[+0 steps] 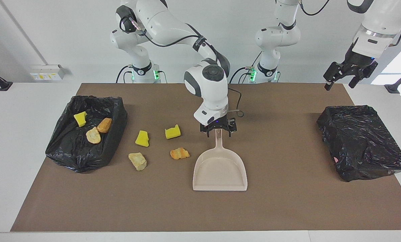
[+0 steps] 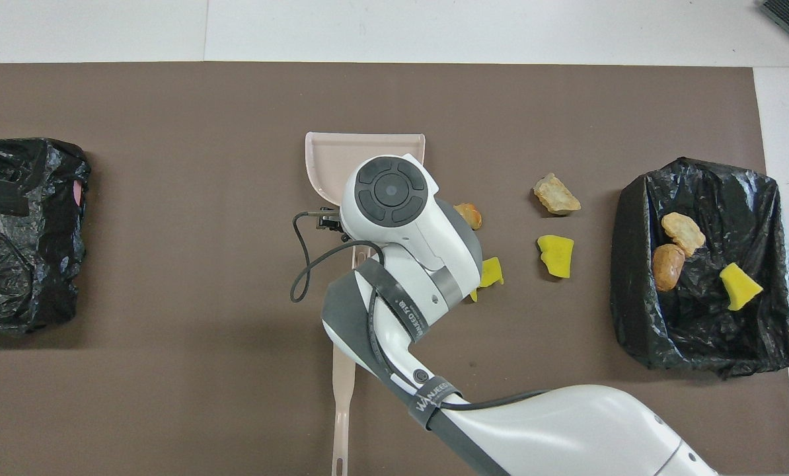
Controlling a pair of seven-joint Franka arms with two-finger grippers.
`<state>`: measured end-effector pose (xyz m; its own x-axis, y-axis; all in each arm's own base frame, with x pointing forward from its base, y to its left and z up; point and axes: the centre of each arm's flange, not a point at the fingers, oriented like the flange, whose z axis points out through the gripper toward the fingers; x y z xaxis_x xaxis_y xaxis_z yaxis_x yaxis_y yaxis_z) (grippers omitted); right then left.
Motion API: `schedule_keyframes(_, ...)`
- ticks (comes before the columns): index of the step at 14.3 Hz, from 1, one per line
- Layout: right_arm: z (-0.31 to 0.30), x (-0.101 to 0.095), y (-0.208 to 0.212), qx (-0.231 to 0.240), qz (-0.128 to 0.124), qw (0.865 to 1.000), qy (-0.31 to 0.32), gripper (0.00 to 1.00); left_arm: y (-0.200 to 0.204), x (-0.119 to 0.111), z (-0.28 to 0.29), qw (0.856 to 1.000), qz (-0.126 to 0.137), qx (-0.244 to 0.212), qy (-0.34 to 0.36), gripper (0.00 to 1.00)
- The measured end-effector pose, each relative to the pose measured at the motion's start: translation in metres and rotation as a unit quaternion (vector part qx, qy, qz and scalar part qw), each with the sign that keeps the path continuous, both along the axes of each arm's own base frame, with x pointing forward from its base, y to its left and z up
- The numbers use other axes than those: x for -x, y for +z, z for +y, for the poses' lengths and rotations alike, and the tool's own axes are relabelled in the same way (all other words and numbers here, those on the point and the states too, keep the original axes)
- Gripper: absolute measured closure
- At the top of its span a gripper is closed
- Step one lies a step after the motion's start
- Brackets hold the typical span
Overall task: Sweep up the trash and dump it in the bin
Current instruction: 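Bring the dustpan back to the table center with the right gripper, then grasp the dustpan with the left gripper while the right gripper grasps the brush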
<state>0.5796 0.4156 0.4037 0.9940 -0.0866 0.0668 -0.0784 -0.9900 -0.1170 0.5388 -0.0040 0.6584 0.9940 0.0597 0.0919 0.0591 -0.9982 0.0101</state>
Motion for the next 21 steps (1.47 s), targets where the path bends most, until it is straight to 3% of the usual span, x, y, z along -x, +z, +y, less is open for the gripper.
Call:
schedule_keyframes(3,-0.005,0.026,0.034,0.011,0.008,1.0,0.007,0.0,-0.009,-0.001,-0.003,1.0,0.005,0.0,-0.002,0.0)
schedule_keyframes(5,-0.008,0.052,0.044,0.018,0.012,1.0,0.01,0.0,-0.024,-0.01,-0.015,1.0,-0.011,0.001,-0.012,0.0)
schedule_keyframes(10,0.005,0.139,0.027,0.036,0.024,0.999,-0.001,0.0,-0.073,-0.031,-0.096,0.999,-0.028,0.016,-0.009,0.0)
schedule_keyframes(14,0.016,0.201,0.009,0.012,0.04,0.999,-0.015,0.0,-0.105,-0.057,-0.128,0.997,-0.061,0.027,-0.023,0.0)
schedule_keyframes(18,0.039,0.257,-0.021,0.013,0.045,0.999,-0.013,0.0,-0.167,-0.061,-0.215,0.996,-0.032,0.03,-0.083,0.0)
schedule_keyframes(21,0.039,0.283,-0.047,0.029,0.055,0.998,0.004,0.0,-0.209,-0.052,-0.283,0.994,-0.014,0.033,-0.106,0.0)
